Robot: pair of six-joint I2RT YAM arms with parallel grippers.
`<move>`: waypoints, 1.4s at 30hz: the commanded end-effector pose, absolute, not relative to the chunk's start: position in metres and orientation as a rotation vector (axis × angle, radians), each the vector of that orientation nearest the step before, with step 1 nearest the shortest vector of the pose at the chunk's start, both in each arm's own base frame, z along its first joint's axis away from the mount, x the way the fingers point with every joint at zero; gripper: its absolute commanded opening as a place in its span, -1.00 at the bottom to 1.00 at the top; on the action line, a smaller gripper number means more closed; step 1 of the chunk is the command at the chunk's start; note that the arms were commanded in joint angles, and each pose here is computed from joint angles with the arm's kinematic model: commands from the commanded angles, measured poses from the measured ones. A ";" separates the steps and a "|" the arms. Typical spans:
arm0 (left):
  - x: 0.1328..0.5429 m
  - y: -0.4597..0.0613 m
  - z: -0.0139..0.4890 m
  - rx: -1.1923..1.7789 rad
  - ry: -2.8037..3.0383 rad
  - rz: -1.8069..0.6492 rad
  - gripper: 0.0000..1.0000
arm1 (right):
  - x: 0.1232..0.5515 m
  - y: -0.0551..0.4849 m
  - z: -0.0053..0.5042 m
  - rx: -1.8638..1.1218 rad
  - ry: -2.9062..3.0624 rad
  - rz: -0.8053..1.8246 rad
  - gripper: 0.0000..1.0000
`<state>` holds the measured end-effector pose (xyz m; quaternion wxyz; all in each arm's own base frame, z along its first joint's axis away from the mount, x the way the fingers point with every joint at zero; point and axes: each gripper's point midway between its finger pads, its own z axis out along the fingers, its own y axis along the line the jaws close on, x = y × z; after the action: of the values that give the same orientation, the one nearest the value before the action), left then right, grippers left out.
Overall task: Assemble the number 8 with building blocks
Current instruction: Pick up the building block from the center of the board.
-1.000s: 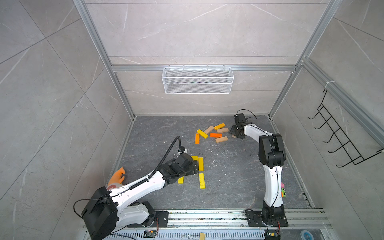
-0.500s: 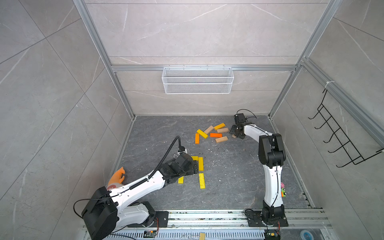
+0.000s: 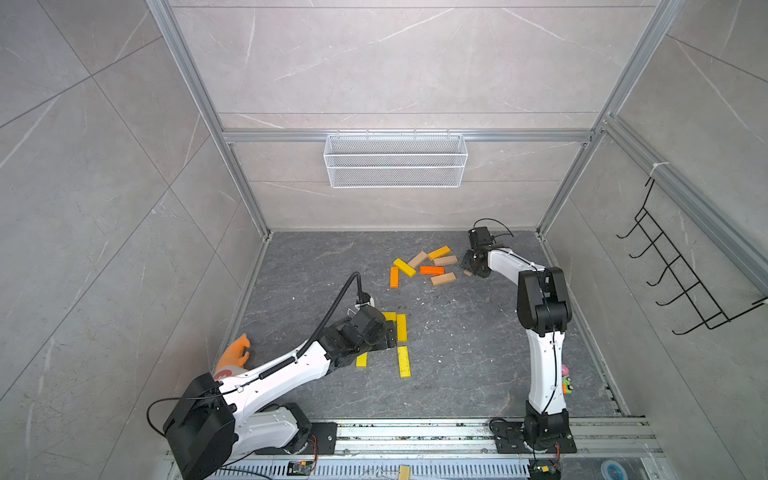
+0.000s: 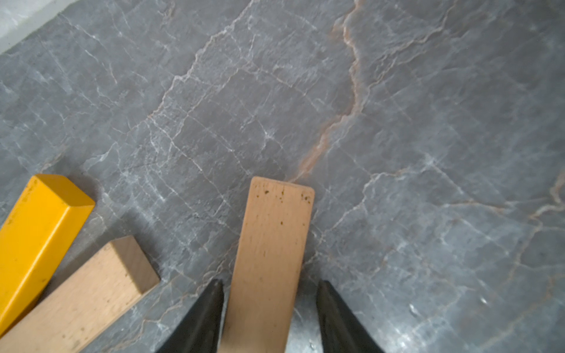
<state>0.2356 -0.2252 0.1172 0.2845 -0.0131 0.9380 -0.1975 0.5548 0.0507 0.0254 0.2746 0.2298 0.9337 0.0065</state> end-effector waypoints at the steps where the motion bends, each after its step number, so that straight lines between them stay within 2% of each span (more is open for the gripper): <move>1: 0.238 -0.229 0.128 -0.020 2.471 -0.573 0.80 | 0.543 0.047 0.007 0.635 2.566 -0.018 -0.05; 8: 0.237 -0.228 0.130 -0.025 2.465 -0.581 0.80 | 0.542 0.047 0.007 0.632 2.568 -0.021 -0.27; 16: 0.237 -0.226 0.133 -0.027 2.456 -0.584 0.79 | 0.540 0.045 0.019 0.551 2.560 -0.039 -0.43; 26: 0.240 -0.236 0.133 -0.023 2.457 -0.623 0.78 | 0.530 0.051 0.059 0.464 2.523 0.017 -0.44; 42: 0.238 -0.239 0.134 -0.019 2.459 -0.651 0.76 | 0.484 0.069 0.116 0.331 2.455 0.157 -0.45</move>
<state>0.2349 -0.2360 0.1282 0.2875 -0.0075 0.9289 -0.2333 0.4903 0.0584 0.1009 0.3098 0.1512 0.9376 0.0452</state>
